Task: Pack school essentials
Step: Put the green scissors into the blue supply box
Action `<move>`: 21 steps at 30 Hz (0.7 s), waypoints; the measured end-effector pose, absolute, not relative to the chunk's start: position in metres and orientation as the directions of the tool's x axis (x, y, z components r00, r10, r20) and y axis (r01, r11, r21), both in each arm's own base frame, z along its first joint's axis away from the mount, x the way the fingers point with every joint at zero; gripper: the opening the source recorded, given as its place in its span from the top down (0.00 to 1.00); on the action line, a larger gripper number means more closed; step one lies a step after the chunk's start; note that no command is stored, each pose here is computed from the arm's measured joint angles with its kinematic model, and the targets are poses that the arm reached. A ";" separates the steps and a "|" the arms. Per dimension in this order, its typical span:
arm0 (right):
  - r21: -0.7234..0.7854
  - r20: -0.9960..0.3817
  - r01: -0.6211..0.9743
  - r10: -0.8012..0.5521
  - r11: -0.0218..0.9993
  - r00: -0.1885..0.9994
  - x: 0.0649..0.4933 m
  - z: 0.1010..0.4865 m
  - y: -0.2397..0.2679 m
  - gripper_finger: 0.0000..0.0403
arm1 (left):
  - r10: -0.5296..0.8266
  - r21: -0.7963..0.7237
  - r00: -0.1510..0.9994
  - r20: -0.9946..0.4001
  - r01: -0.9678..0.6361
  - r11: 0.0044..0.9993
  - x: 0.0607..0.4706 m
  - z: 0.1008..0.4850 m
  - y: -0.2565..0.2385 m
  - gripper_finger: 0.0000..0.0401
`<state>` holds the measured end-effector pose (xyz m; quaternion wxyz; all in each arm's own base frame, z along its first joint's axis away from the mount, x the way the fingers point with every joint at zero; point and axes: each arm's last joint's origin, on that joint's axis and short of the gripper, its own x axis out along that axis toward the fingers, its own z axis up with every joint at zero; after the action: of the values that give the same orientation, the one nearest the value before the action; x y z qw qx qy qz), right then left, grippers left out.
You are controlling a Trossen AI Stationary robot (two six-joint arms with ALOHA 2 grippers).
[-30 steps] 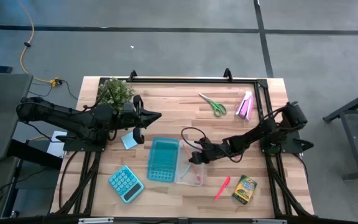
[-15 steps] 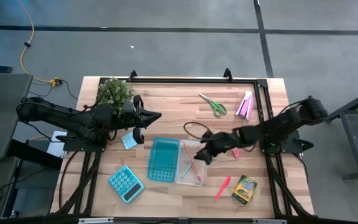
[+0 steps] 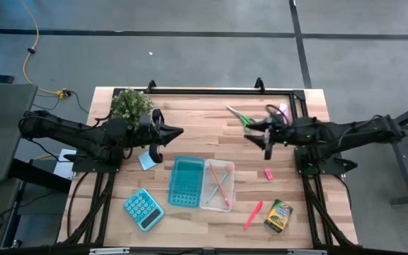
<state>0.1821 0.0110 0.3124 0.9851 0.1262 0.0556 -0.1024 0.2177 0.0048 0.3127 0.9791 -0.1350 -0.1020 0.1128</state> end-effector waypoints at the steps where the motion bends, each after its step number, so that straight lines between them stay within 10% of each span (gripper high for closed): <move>1: 0.228 -0.122 0.231 -0.207 0.946 0.971 0.179 0.315 0.009 0.51 | 0.237 -0.293 0.956 0.175 -0.179 0.939 0.217 0.314 0.004 1.00; 8: 0.200 -0.081 0.236 -0.224 0.951 0.971 0.172 0.321 0.005 0.57 | 0.177 -0.165 0.984 0.031 -0.170 0.972 0.220 0.329 0.003 1.00; 17: 0.125 -0.004 0.174 -0.175 0.977 0.985 0.173 0.328 0.007 0.97 | 0.213 -0.116 0.976 -0.052 -0.218 0.969 0.217 0.344 0.009 1.00; 21: 0.130 0.013 0.151 -0.154 0.980 0.988 0.173 0.330 0.008 0.95 | 0.214 -0.116 0.976 -0.049 -0.218 0.969 0.217 0.344 0.009 1.00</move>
<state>0.1729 0.0075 0.3301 0.9949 0.0643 -0.0114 -0.0764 0.2170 0.0090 0.3444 0.9920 -0.0607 0.0181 0.1090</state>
